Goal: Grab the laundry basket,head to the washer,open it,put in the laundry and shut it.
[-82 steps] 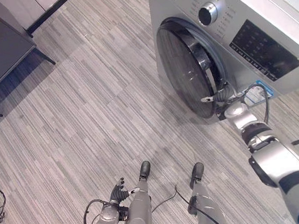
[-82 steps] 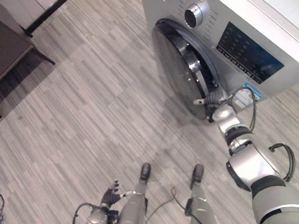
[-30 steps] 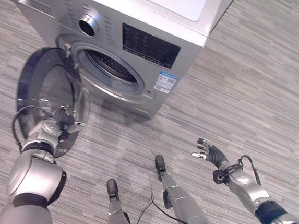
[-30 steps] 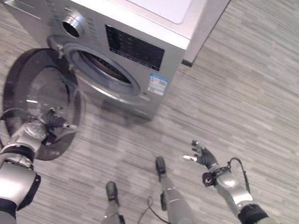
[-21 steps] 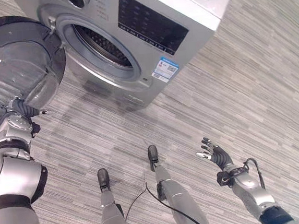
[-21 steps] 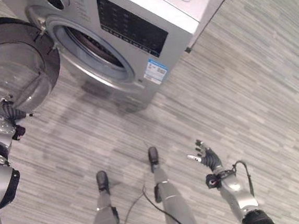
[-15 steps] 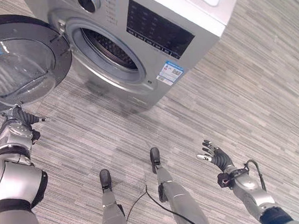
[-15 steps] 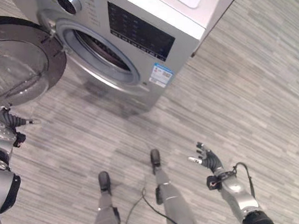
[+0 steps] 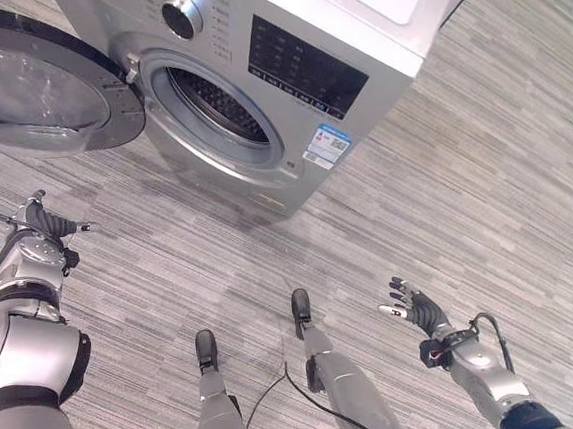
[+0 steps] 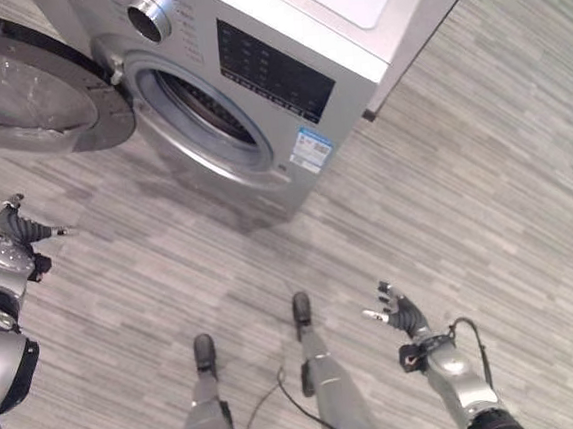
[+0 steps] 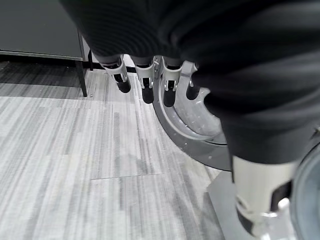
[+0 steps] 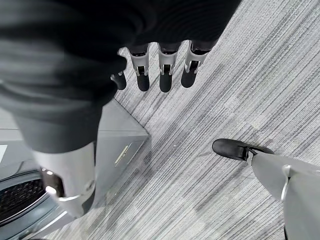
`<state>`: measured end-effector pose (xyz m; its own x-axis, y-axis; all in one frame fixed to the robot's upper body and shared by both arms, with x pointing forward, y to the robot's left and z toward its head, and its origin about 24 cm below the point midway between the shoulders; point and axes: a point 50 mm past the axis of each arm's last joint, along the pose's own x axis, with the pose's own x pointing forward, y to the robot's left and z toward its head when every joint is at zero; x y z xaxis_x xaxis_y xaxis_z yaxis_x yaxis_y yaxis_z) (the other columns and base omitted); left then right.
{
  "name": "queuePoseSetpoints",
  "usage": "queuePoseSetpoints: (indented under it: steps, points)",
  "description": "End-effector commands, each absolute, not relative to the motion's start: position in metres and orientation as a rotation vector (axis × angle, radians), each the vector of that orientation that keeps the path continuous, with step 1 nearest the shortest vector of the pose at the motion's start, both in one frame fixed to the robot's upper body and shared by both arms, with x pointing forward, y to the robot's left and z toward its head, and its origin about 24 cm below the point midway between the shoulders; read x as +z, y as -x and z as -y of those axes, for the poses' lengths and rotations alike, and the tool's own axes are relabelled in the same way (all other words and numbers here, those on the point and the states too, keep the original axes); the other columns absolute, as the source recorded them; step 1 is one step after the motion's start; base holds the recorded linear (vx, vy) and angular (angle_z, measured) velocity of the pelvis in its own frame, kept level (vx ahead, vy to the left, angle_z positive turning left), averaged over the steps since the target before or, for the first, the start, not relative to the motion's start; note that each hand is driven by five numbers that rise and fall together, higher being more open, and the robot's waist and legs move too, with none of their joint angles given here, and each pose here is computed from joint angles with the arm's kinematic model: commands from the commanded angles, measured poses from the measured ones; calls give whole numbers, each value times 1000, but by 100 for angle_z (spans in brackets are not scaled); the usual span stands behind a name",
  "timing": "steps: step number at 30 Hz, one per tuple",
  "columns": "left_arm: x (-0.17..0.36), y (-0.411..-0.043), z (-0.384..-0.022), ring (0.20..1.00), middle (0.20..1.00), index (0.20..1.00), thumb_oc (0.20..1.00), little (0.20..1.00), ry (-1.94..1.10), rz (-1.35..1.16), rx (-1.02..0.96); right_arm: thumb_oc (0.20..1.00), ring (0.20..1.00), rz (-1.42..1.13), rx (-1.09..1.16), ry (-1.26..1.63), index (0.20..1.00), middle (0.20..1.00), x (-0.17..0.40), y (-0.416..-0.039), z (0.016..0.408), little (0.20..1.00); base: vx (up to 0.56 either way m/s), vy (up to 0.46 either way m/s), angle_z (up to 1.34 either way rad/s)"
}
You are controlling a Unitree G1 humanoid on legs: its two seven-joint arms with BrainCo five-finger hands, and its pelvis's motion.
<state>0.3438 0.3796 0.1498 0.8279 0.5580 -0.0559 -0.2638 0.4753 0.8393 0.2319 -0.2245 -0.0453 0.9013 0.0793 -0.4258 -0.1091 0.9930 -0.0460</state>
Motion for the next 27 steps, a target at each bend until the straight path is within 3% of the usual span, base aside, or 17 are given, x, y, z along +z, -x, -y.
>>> queuePoseSetpoints:
  steps: [1, 4, 8, 9, 11, 13, 14, 19, 27]
  points:
    - [125, -334, -379, 1000, 1000, 1000, 1000, 1000, -850, -304, 533, 1000, 1000, -525, -24, 108, 1000, 1000, -67, -211, 245, 1000, 71, 40, 1]
    - [99, -331, -365, 1000, 1000, 1000, 1000, 1000, -784, -295, 482, 1000, 1000, -588, -80, 101, 1000, 1000, -79, -200, 251, 1000, 84, 34, -1]
    - [2, -289, -324, 1000, 1000, 1000, 1000, 1000, -558, -417, 340, 1000, 1000, -748, -246, 26, 1000, 1000, -106, -172, 269, 1000, 130, 64, -12]
    - [2, -289, -324, 1000, 1000, 1000, 1000, 1000, -558, -417, 340, 1000, 1000, -748, -246, 26, 1000, 1000, -106, -172, 269, 1000, 158, 99, -28]
    - [-54, -242, -296, 1000, 1000, 1000, 1000, 1000, -409, -533, 270, 1000, 1000, -788, -356, -24, 1000, 1000, -109, -164, 286, 1000, 185, 134, -22]
    - [-66, -227, -290, 1000, 1000, 1000, 1000, 1000, -370, -567, 259, 1000, 1000, -779, -377, -25, 1000, 1000, -106, -165, 291, 1000, 119, 118, -41]
    - [-90, -193, -278, 1000, 1000, 1000, 1000, 1000, -261, -645, 244, 1000, 1000, -728, -429, -19, 1000, 1000, -94, -171, 307, 1000, 137, 156, -30]
    - [-122, -137, -249, 1000, 1000, 1000, 1000, 1000, -142, -793, 156, 1000, 1000, -471, -483, 46, 1000, 1000, -39, -197, 340, 1000, 109, 156, -1]
    - [-138, -123, -240, 1000, 1000, 1000, 1000, 1000, -164, -909, 165, 1000, 1000, -66, -606, 98, 1000, 1000, 41, -226, 353, 1000, 79, 72, 27]
